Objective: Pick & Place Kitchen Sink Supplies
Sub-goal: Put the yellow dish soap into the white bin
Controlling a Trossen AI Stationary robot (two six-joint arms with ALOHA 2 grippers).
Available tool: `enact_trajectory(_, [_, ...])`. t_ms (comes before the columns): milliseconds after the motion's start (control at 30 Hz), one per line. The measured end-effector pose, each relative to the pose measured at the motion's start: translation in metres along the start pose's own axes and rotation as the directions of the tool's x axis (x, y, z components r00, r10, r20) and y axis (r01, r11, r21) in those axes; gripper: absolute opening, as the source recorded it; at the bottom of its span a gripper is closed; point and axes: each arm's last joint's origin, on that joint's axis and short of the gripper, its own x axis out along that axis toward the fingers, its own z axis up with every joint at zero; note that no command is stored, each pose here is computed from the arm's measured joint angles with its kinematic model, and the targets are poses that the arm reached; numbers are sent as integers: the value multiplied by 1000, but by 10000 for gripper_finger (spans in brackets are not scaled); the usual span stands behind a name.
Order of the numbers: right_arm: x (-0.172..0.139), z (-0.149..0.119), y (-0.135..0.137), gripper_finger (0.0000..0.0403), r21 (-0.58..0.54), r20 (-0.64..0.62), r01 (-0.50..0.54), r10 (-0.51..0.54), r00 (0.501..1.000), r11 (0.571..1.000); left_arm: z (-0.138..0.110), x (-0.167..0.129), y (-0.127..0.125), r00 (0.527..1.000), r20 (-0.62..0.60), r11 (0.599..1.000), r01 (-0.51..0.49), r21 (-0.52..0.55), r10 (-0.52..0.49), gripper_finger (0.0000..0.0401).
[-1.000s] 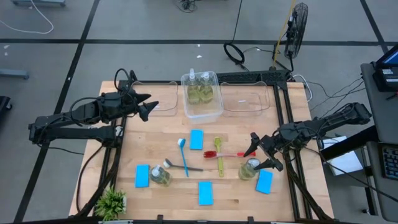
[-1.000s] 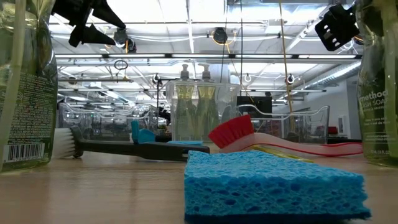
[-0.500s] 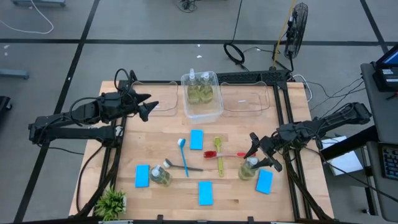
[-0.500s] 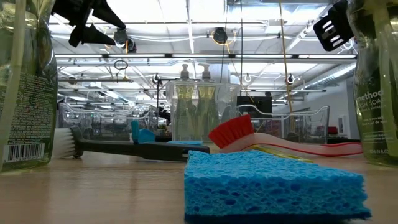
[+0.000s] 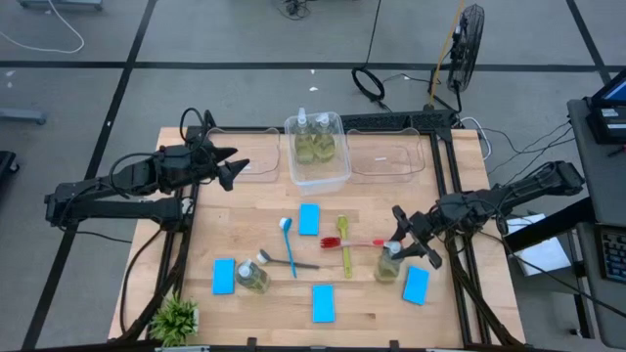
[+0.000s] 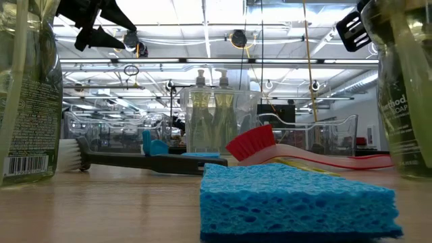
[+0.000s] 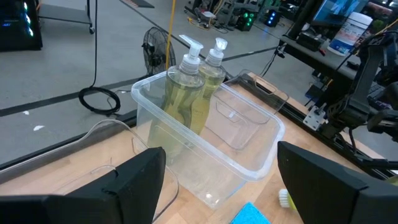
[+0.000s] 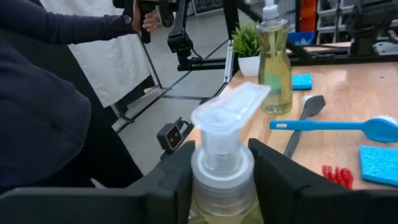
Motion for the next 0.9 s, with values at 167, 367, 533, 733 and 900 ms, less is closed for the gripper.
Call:
enact_trajectory(167, [0, 0, 0, 111, 8, -3, -11, 11, 1000, 1000, 0, 0, 0, 1000, 1, 1000, 0, 3, 0, 306])
enact_trajectory(367, [0, 2, 0, 111, 11, 30, 4, -4, 1000, 1000, 0, 0, 0, 1000, 1, 1000, 1, -4, -1, 306])
enact_trajectory(533, [0, 7, 1, 111, 5, 91, 16, -17, 996, 1000, 0, 0, 0, 1000, 2, 999, 0, -36, 0, 306])
enact_trajectory(733, [-1, 13, 1, 111, 31, 161, 34, -39, 986, 999, 0, 0, 0, 1000, 2, 999, 1, -54, -1, 306])
enact_trajectory(900, [-3, 21, 1, 111, 55, 247, 71, -83, 965, 996, 0, 0, 0, 1000, 3, 999, 1, -54, -1, 306])
